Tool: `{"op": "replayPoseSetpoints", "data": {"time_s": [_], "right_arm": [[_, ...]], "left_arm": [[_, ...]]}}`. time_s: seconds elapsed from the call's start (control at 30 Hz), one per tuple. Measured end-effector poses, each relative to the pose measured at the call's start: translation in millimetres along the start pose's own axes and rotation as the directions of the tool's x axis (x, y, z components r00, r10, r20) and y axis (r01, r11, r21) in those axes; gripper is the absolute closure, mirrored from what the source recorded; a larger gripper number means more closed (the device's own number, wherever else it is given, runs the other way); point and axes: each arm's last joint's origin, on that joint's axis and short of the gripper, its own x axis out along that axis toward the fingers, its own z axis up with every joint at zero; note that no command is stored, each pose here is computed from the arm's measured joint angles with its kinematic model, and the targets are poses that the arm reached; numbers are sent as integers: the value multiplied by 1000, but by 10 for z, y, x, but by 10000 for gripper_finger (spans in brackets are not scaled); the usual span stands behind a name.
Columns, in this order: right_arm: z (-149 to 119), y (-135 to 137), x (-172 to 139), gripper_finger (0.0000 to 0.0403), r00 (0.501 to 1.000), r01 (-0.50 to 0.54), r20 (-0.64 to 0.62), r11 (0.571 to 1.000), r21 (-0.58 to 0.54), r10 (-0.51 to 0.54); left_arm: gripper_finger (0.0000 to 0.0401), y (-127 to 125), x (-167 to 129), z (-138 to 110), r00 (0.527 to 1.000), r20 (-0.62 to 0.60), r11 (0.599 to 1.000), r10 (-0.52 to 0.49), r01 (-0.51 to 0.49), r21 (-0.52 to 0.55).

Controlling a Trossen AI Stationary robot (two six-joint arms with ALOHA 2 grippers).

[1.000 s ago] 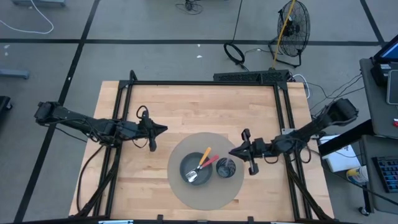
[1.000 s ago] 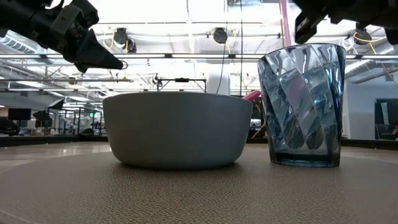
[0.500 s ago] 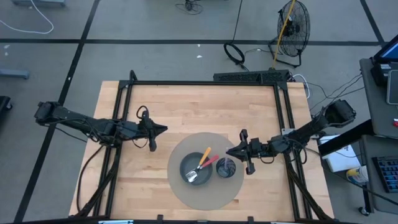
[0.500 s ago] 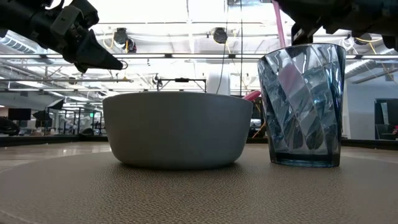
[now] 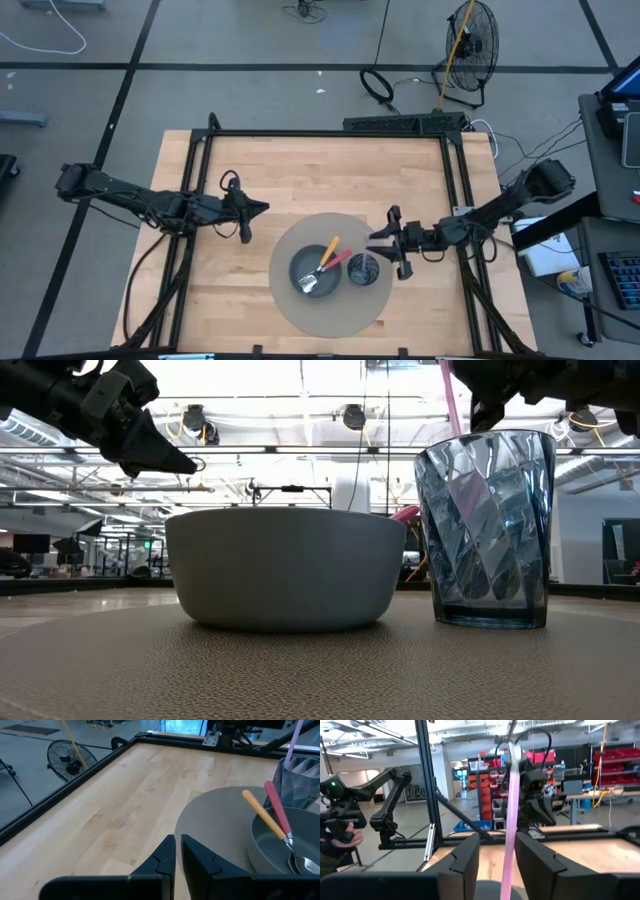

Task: Pick & Place Utensil
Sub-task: Put the pink straw into the blue cup on the brown placemat

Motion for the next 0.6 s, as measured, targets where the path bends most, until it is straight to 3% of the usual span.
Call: {"op": "replayPoseSetpoints", "data": {"time_s": [0.47,0.6], "right_arm": [[100,-14,-49,234,1000,9,2,1000,-20,-9],[38,-47,-54,213,992,110,-54,993,-44,-113]], "left_arm": [[366,2,0,-10,1000,-9,1000,2,-2,-1],[366,2,0,-10,1000,-9,1000,3,-3,-2]]}}
